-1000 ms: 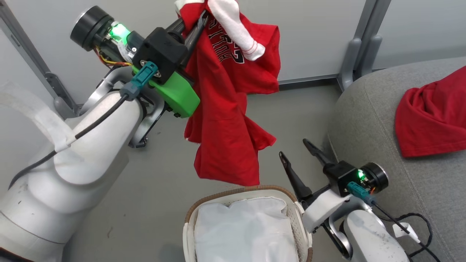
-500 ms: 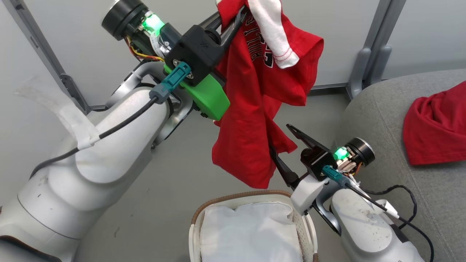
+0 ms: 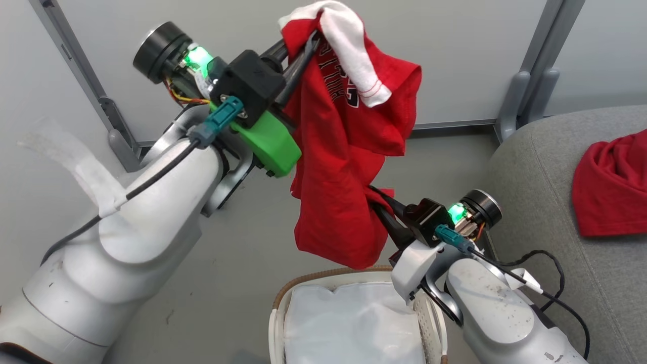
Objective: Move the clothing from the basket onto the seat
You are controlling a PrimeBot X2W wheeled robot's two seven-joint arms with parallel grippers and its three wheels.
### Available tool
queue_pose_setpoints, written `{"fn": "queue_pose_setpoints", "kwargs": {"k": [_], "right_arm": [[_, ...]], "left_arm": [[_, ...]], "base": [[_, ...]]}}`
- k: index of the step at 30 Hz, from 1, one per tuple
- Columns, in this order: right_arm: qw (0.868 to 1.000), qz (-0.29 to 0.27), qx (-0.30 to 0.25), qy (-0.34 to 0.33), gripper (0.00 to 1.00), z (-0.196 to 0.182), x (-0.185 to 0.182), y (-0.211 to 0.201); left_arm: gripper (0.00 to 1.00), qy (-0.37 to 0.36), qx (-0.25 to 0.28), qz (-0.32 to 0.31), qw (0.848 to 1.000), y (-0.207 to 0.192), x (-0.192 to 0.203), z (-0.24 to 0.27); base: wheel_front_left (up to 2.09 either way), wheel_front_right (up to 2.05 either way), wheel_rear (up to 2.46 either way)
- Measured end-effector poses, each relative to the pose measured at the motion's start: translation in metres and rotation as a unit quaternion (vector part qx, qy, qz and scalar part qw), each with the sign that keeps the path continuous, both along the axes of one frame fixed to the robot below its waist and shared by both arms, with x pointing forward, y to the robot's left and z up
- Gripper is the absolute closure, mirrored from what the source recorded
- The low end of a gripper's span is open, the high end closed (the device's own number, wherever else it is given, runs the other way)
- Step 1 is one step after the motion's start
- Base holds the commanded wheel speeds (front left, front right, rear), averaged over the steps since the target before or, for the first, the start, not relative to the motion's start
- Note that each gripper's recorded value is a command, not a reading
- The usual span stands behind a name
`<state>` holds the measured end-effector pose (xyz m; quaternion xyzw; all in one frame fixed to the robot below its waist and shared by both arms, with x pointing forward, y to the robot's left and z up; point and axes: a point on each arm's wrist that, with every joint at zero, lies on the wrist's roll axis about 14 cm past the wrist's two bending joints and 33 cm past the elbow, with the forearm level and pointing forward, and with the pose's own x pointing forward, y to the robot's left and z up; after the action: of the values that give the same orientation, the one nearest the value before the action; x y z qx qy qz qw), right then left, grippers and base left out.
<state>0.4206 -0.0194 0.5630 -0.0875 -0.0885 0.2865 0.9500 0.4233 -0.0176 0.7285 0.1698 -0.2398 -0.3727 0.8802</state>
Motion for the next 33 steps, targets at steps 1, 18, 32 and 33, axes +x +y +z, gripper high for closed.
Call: {"fn": "queue_pose_setpoints", "kwargs": {"k": [1, 18, 32, 33], "right_arm": [[1.0, -0.002, 0.004, -0.001, 1.0, 0.001, 0.0, -0.001], [0.994, -0.073, 0.067, -0.045, 1.0, 0.04, 0.01, -0.051], [0.989, -0.108, 0.068, -0.075, 1.0, 0.058, 0.02, -0.076], [0.989, -0.111, 0.068, -0.076, 1.0, 0.058, 0.021, -0.078]], "left_arm": [[1.0, 0.01, -0.005, 0.007, 1.0, 0.004, 0.003, -0.005], [0.0, 0.214, -0.138, 0.073, 0.964, 0.037, 0.011, -0.135], [0.0, 0.325, -0.18, 0.092, 0.924, 0.028, -0.015, -0.211], [0.0, 0.327, -0.179, 0.091, 0.923, 0.027, -0.016, -0.213]], "base": [[0.0, 0.0, 0.0], [0.0, 0.0, 0.0], [0.0, 0.0, 0.0], [0.0, 0.0, 0.0]]}}
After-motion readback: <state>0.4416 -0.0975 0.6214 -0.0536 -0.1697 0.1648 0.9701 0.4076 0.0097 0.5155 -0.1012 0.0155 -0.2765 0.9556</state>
